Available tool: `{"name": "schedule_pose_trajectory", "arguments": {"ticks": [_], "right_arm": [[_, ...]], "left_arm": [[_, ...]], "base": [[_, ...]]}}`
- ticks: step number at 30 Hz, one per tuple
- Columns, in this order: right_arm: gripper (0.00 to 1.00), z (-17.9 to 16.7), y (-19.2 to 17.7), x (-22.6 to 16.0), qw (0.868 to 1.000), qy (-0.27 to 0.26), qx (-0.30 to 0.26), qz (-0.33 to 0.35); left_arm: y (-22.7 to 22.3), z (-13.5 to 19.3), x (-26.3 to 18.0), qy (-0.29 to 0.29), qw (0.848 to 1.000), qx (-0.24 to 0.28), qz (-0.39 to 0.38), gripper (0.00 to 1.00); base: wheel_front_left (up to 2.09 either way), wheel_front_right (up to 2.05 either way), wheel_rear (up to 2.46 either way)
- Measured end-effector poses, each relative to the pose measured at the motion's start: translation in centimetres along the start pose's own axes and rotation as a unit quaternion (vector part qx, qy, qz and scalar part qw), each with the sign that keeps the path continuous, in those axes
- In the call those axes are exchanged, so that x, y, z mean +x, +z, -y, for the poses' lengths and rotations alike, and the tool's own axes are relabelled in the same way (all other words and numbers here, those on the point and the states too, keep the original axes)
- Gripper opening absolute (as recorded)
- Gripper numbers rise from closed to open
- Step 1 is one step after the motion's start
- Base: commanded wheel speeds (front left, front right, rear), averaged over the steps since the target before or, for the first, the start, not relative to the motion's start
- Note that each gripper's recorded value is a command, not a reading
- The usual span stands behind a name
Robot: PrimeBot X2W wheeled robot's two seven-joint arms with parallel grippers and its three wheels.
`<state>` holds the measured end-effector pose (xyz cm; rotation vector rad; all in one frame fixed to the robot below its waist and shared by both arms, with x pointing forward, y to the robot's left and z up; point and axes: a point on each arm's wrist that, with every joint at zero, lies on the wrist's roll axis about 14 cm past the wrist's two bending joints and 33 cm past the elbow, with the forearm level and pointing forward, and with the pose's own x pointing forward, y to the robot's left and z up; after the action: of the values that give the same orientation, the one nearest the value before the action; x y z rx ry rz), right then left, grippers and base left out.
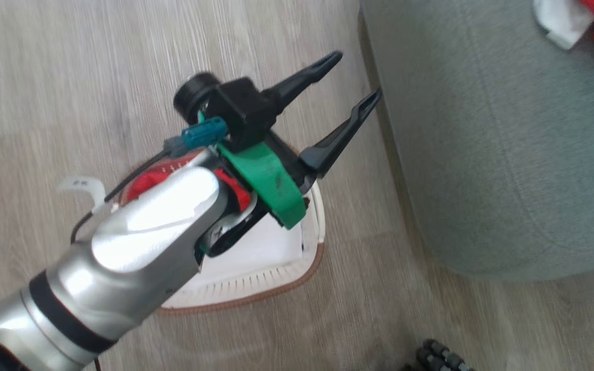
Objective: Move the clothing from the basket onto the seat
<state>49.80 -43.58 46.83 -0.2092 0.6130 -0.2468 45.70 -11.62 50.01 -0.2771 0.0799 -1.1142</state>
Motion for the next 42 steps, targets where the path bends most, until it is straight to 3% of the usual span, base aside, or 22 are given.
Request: {"name": "schedule_pose_trajectory", "arguments": {"ticks": [8,14,20,24,28,42], "right_arm": [[1.0,3.0,0.7,-5.8,0.999,-0.002,0.025,0.027],[1.0,4.8,5.3,-10.8,0.988,0.003,0.037,0.15],[1.0,4.3,7.2,-14.3,0.971,0.024,0.051,0.233],[1.0,2.7,8.6,-15.8,0.952,0.049,0.073,0.293],[1.0,-1.1,8.9,-16.2,0.935,0.09,0.095,0.33],[1.0,-12.0,6.0,-20.5,0.899,0.163,0.141,0.381]], "left_arm": [[2.8,2.2,-1.9,0.026,0.999,0.01,0.018,1.0],[5.1,3.9,-4.0,0.051,0.998,0.025,0.039,1.0],[6.5,3.4,-7.4,0.112,0.991,0.047,0.048,1.0],[7.4,2.3,-10.1,0.162,0.984,0.05,0.061,1.0],[8.3,0.9,-13.0,0.213,0.973,0.055,0.074,1.0],[9.5,-1.7,-20.9,0.343,0.931,0.065,0.106,1.0]], "base": [[0.0,0.0,0.0],[0.0,0.0,0.0],[0.0,0.0,0.0],[0.0,0.0,0.0],[0.0,0.0,0.0],[0.0,0.0,0.0]]}}
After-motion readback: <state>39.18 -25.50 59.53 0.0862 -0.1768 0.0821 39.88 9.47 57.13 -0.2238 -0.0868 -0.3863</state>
